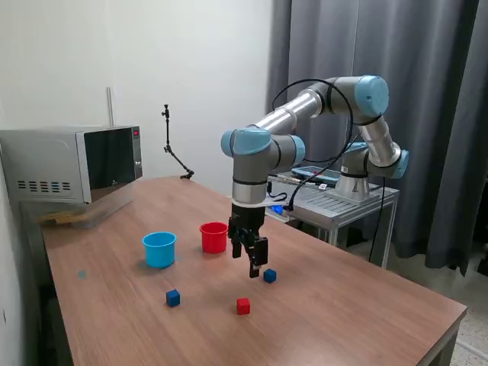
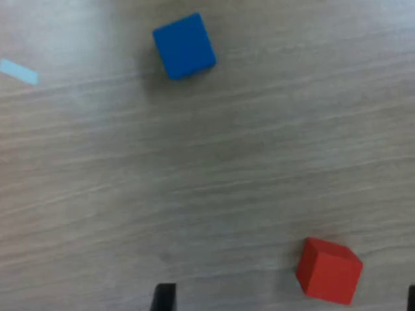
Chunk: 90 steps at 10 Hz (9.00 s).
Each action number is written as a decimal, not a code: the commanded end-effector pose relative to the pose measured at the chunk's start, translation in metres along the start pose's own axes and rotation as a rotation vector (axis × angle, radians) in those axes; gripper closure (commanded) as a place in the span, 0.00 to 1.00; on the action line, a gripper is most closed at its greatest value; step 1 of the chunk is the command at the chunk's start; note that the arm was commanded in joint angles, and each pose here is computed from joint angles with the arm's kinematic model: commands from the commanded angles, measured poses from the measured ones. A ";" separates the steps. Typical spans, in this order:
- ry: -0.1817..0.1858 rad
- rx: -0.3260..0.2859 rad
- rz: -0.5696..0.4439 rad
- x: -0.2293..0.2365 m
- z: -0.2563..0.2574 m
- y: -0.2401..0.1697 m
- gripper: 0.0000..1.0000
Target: Place red objects in the red bin, and blue objects in the blue bin.
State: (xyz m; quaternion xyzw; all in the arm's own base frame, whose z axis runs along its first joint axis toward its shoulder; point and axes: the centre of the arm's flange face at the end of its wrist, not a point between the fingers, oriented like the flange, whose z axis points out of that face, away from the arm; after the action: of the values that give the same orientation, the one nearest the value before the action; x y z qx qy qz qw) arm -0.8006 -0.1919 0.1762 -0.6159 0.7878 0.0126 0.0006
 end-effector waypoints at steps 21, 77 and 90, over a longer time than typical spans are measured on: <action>0.030 -0.046 0.132 0.039 0.059 -0.001 1.00; -0.029 0.028 0.556 -0.275 -0.072 -0.052 1.00; 0.002 0.008 0.546 -0.266 -0.034 -0.048 0.00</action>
State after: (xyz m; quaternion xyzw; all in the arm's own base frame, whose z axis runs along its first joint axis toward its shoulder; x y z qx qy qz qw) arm -0.6898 0.0539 0.2142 -0.3805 0.9248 0.0090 -0.0020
